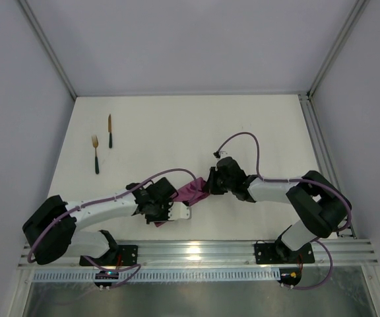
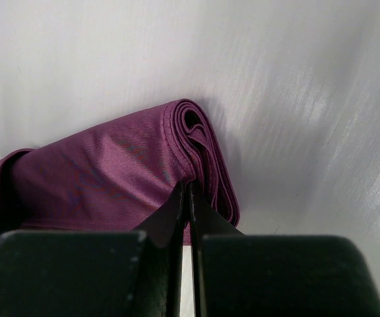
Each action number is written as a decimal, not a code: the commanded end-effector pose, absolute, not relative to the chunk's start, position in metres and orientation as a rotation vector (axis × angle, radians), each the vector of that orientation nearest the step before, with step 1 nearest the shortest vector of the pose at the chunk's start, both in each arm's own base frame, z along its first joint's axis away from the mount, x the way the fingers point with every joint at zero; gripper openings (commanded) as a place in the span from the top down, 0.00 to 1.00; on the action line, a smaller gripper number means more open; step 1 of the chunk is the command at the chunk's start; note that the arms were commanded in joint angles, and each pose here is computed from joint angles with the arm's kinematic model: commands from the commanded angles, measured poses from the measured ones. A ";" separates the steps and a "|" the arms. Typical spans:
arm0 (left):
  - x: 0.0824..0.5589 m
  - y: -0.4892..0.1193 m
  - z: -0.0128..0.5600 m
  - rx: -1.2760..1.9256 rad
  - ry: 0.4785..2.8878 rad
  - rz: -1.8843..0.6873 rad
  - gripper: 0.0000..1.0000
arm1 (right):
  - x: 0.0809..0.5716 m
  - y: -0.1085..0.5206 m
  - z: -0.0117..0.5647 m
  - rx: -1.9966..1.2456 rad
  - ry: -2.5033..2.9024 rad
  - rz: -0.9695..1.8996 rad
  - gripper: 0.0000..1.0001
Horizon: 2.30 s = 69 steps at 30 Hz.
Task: Fold the napkin into a case and place the utensils inside
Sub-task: Fold the 2/3-rectangle-folded napkin at the center of the board, then move the smaller rectangle folded napkin to the center of the board, then pick up the top corner of the smaller rectangle folded napkin from the center of the board.
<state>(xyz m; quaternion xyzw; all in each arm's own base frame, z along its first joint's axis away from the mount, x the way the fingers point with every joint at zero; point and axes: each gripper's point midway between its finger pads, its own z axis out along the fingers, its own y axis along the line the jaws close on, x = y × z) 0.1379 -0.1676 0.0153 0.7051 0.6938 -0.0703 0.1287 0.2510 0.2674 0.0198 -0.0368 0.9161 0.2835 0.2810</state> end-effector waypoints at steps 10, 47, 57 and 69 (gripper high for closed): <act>0.140 -0.200 0.072 1.989 1.876 -0.370 0.48 | 0.244 0.255 0.008 -0.052 2.479 0.705 0.96; 0.204 -0.144 -0.007 2.360 1.561 0.061 0.63 | 0.249 0.319 0.013 0.193 2.361 0.911 0.96; 0.179 -0.177 0.068 2.247 1.642 -0.424 0.50 | 0.251 0.324 0.020 0.257 2.315 0.929 0.96; 0.239 -0.247 0.057 1.751 1.837 -0.441 0.39 | 0.245 0.317 0.035 0.320 2.271 0.958 0.96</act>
